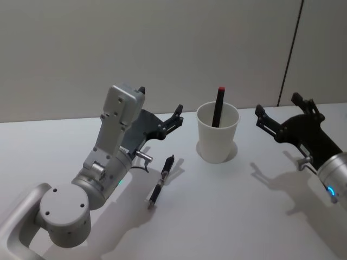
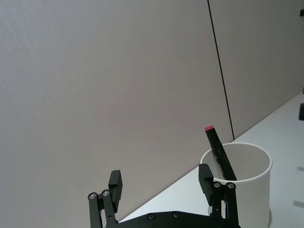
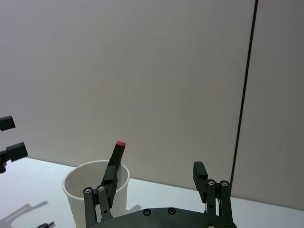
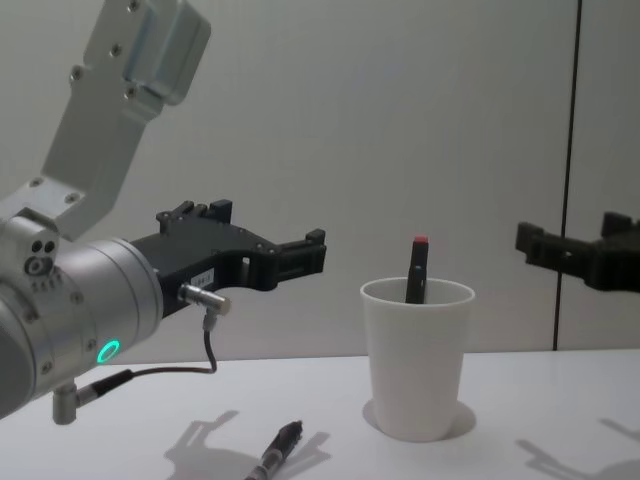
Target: Place the pen into the pen holder.
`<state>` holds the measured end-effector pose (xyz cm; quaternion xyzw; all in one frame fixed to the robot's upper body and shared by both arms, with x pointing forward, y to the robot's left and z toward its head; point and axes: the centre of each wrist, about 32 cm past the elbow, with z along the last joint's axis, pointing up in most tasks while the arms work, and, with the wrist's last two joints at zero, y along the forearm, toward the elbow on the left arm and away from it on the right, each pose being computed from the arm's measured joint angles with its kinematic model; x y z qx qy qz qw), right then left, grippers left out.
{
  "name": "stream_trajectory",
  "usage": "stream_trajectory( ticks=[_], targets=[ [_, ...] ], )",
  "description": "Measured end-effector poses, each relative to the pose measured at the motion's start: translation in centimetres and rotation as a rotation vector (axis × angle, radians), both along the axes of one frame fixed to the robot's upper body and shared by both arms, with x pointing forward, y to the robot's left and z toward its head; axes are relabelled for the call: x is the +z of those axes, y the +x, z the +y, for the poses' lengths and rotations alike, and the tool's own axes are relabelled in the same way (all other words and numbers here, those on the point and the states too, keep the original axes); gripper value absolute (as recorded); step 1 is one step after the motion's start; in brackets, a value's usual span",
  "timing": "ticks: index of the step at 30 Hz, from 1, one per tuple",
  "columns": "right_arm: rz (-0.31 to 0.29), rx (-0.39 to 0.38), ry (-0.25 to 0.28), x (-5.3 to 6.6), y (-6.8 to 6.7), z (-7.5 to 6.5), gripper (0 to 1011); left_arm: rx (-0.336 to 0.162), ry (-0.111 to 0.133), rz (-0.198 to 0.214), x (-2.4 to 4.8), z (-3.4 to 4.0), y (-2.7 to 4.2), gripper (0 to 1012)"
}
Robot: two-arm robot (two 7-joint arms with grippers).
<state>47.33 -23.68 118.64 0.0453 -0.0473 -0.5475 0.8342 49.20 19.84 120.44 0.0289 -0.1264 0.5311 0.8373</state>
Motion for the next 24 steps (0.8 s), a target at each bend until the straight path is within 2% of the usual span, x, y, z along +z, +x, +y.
stream_trajectory(
  ticks=[1,9,14,24],
  targets=[
    [0.013,-0.016,-0.007,0.0,-0.7,0.0,1001,0.0,0.0,0.0,0.0,0.0,0.0,1001],
    [0.047,-0.058,-0.03,0.2,-2.4,-0.1,1001,0.0,0.0,0.0,0.0,0.0,0.0,1001],
    [0.057,-0.069,-0.037,0.2,-2.9,-0.1,1002,0.0,0.0,0.0,0.0,0.0,0.0,1001],
    [0.058,-0.071,-0.038,0.2,-3.0,-0.1,1001,0.0,0.0,0.001,0.0,0.01,0.0,1001]
  ],
)
